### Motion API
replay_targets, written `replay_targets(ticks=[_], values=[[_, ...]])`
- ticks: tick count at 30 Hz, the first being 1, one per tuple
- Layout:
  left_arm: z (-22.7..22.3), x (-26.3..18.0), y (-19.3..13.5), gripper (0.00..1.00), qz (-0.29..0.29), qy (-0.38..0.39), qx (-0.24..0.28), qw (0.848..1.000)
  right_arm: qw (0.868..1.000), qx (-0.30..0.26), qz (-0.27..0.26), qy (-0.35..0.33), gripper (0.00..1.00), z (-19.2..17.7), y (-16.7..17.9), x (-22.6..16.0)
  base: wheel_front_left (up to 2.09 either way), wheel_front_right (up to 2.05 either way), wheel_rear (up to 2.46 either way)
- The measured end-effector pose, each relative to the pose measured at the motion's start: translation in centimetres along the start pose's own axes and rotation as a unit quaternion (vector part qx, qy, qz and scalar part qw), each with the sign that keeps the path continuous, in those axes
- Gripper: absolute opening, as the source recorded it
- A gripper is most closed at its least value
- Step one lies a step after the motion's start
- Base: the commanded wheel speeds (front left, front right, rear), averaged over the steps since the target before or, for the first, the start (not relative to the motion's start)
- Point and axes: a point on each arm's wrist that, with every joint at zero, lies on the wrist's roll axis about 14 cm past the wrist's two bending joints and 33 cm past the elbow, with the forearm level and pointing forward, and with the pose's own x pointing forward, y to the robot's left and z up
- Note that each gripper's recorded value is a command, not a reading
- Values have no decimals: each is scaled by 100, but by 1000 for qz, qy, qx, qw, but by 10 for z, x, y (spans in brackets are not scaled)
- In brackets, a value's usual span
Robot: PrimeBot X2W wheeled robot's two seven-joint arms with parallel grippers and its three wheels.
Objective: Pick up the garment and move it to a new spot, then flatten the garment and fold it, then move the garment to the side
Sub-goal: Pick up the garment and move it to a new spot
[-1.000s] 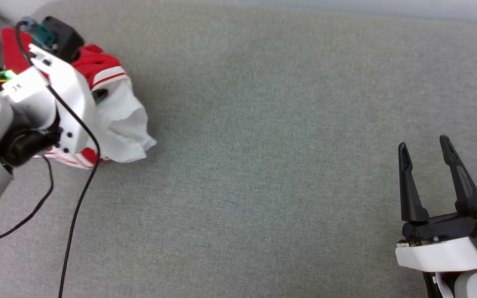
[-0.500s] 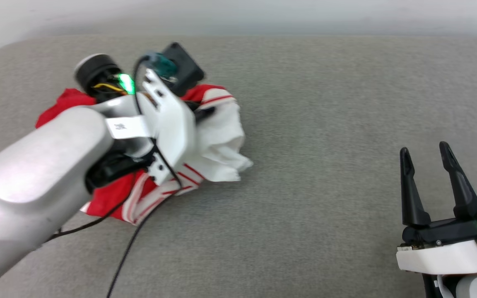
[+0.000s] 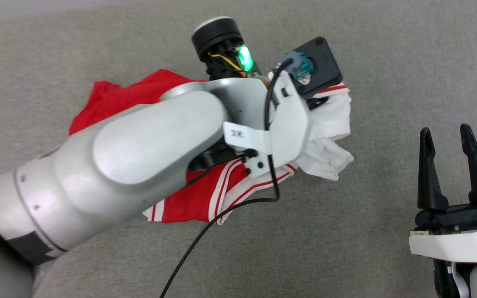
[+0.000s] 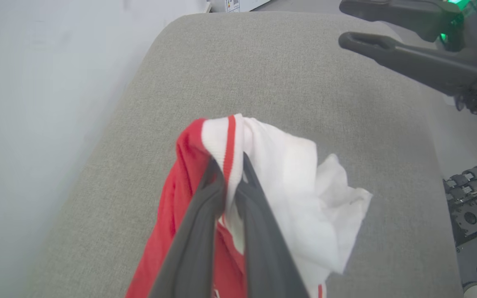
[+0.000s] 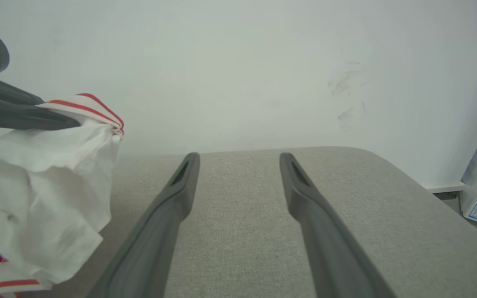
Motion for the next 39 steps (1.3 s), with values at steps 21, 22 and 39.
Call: replay_targets(ticks=[21, 22, 39], values=[[-114, 82, -52, 100, -49, 50, -101, 992, 999, -21, -35, 28, 100, -22, -25, 8, 0, 0, 0], [-107, 81, -48, 100, -41, 32, -97, 994, 999, -19, -33, 26, 100, -20, -24, 7, 0, 0, 0], [-16, -19, 23, 100, 219, -189, -60, 955, 1000, -9, 8, -18, 100, 20, 4, -19, 0, 0, 0]])
